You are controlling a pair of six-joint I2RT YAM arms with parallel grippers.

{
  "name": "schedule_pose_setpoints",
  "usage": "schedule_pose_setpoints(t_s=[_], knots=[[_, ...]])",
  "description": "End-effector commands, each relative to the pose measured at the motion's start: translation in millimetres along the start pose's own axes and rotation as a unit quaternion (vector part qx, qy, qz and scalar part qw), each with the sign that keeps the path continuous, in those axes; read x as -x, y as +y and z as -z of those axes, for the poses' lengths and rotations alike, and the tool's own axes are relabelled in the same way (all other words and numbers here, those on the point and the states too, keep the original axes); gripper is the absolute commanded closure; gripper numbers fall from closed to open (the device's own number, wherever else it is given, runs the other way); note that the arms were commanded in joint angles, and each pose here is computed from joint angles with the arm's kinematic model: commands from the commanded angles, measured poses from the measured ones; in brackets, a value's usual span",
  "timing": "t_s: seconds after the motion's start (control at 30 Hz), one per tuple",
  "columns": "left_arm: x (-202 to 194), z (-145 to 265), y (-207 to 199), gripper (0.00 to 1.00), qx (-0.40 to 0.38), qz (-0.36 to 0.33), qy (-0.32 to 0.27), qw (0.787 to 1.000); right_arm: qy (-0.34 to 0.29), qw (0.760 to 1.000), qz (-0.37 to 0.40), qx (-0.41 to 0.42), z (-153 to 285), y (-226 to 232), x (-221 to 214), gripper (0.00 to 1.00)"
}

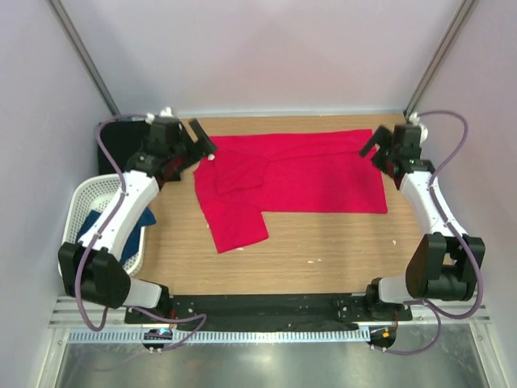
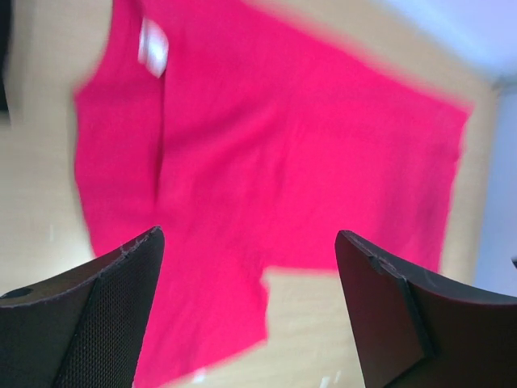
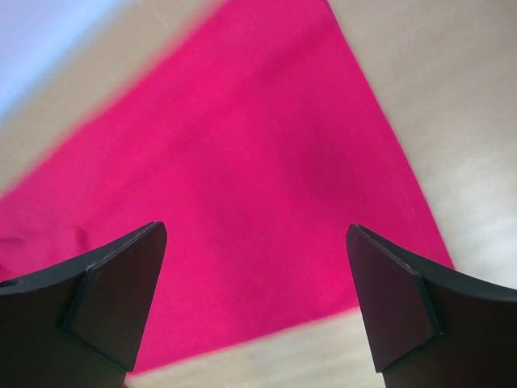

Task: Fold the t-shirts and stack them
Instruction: Fold the tshirt

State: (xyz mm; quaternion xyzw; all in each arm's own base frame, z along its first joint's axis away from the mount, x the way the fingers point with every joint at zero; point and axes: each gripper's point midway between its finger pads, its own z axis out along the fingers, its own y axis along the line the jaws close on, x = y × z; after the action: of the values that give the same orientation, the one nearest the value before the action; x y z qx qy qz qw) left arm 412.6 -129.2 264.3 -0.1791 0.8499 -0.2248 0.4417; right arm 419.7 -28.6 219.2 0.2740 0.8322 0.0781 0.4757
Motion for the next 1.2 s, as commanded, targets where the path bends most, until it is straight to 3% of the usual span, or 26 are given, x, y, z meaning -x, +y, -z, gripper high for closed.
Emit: schedule_pose_setpoints(t_s=[0.0,0.03,0.17,0.47,0.67,0.93,1.0,1.17], knots=[[-72,22,17,0.13,0.02,0.031,0.061,0.997,0.057,0.996,-0.036,-0.054,-1,-41,-67,0.0],[-112,21,42,0.13,0.05,0.055,0.096,0.993,0.067,0.995,-0.037,-0.057,4,-50,-84,0.0],[-186,39,70,0.16,0.078,0.103,0.151,0.98,0.096,0.991,-0.045,-0.087,11,-71,-116,0.0],[-264,66,120,0.26,0.146,0.172,0.165,0.96,0.099,0.982,-0.066,-0.144,16,-103,-139,0.0],[-265,55,114,0.3,0.139,0.169,0.16,0.962,0.082,0.978,-0.063,-0.18,15,-122,-130,0.0],[-286,46,118,0.47,0.172,0.144,0.186,0.957,0.075,0.972,-0.075,-0.211,10,-145,-124,0.02],[-287,44,119,0.58,0.175,0.141,0.183,0.957,0.069,0.972,-0.078,-0.213,8,-149,-125,0.06],[-292,42,124,0.59,0.187,0.135,0.185,0.955,0.069,0.972,-0.089,-0.205,-3,-148,-129,0.13]])
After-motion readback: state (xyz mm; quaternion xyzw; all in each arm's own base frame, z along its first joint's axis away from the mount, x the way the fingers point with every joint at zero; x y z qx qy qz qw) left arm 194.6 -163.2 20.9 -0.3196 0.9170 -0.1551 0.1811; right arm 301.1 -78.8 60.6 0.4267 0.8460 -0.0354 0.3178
